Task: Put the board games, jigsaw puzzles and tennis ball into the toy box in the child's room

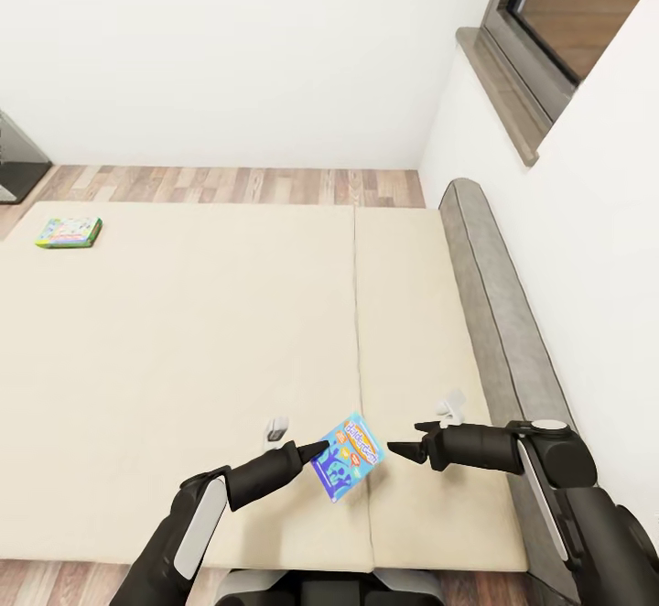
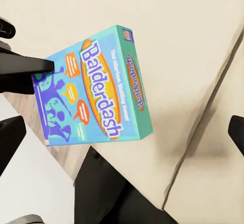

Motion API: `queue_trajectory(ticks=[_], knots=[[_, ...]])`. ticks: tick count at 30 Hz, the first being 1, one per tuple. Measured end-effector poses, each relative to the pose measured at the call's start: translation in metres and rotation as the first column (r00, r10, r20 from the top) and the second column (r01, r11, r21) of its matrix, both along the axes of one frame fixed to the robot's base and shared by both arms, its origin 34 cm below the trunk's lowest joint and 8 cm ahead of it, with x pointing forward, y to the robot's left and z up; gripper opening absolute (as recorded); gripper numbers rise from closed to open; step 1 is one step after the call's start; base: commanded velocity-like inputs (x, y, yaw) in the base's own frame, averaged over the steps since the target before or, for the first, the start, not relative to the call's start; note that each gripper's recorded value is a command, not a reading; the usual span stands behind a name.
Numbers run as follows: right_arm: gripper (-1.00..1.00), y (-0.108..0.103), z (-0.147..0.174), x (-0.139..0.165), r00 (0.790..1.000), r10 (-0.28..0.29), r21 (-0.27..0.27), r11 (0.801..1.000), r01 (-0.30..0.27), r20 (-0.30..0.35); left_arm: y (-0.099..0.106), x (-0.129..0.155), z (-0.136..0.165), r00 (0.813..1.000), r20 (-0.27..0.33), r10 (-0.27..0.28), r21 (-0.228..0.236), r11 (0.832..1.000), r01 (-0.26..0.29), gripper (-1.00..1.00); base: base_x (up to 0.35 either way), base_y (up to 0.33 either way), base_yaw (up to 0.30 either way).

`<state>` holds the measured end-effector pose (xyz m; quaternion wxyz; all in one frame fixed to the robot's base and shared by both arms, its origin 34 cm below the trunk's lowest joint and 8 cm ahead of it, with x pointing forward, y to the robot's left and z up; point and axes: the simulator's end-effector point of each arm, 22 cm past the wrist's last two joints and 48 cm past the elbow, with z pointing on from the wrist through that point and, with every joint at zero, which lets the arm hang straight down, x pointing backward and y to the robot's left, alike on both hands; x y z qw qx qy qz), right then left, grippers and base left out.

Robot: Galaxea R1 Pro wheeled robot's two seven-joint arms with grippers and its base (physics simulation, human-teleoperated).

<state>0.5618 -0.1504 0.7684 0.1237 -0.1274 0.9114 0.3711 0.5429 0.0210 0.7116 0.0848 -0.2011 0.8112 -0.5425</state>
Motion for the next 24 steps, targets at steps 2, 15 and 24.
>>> queue_trajectory(ticks=[2, 15, 24], knots=[[1.0, 0.0, 0.003, 0.0, 1.0, 0.0, 0.0, 1.0, 0.0, 0.003, 0.0, 0.0, 0.003, 1.0, 0.003, 0.0, 0.0, 1.0, 0.0, -1.0, 0.0, 0.0, 0.0], [1.0, 0.0, 0.024, -0.001, 1.0, 0.002, -0.001, 1.0, -0.002, 0.024, 0.0, -0.001, 0.023, 1.0, 0.02, 0.0, 0.001, 1.0, 0.0, -1.0, 0.0, 0.0, 0.0], [1.0, 0.0, 0.038, -0.001, 0.999, 0.002, 0.0, 1.0, -0.002, 0.039, 0.0, -0.001, 0.036, 0.999, 0.032, 0.0, 0.001, 1.0, 0.0, -1.0, 0.0, 0.0, 0.0]])
